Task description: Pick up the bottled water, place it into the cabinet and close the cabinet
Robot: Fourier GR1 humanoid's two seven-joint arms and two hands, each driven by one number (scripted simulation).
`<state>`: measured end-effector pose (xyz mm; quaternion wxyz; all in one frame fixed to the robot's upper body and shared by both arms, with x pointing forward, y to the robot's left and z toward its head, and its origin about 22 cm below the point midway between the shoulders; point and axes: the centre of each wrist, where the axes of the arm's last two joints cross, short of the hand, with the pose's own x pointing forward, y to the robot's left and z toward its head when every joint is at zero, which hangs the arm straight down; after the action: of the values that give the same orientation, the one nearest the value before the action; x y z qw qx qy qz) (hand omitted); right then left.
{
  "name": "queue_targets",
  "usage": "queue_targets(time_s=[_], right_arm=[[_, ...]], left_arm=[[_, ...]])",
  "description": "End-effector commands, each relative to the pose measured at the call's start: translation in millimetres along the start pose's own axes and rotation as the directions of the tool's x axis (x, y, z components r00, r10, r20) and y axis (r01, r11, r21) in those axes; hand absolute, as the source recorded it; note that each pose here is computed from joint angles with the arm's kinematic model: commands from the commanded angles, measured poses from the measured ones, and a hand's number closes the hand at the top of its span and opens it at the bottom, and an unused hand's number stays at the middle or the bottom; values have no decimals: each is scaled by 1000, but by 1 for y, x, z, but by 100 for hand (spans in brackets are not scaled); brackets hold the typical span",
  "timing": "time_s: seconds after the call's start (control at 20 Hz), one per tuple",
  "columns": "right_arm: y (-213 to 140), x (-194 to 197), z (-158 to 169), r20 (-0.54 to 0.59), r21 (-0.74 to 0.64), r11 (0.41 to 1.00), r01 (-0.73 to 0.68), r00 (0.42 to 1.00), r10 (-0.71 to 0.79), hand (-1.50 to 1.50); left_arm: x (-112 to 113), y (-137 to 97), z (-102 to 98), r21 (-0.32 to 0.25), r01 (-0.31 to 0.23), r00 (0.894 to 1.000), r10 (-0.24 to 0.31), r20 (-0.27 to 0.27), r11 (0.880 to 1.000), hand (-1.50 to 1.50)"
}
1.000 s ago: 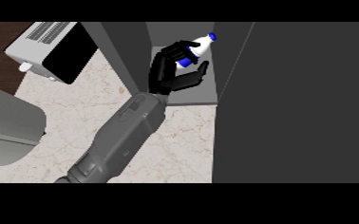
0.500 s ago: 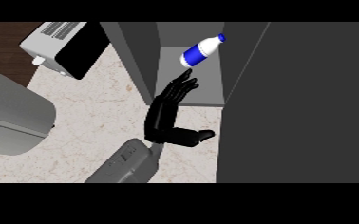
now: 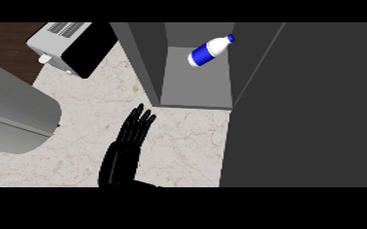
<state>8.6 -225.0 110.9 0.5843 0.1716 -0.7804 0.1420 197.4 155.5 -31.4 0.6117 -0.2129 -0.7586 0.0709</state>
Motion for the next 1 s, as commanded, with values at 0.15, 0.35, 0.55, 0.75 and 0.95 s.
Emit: queue_targets(time_s=[0.15,0.35,0.55,0.75,0.95], right_arm=[[-4,26,-20,60,369,918,-144,990,131,150],[-4,40,-30,105,399,898,-187,982,158,150],[3,42,-36,117,376,916,-143,987,107,150],[8,49,-40,58,392,918,-68,997,49,150],[9,33,-47,2,418,908,-23,1000,24,150]], left_arm=[[36,39,43,-41,17,999,-16,31,999,-150],[55,61,63,-25,50,998,-49,43,998,-150],[73,78,82,-20,44,997,-42,61,999,-150],[91,103,91,-34,66,995,-64,71,997,-150],[108,116,97,-78,55,996,-49,72,995,-150]])
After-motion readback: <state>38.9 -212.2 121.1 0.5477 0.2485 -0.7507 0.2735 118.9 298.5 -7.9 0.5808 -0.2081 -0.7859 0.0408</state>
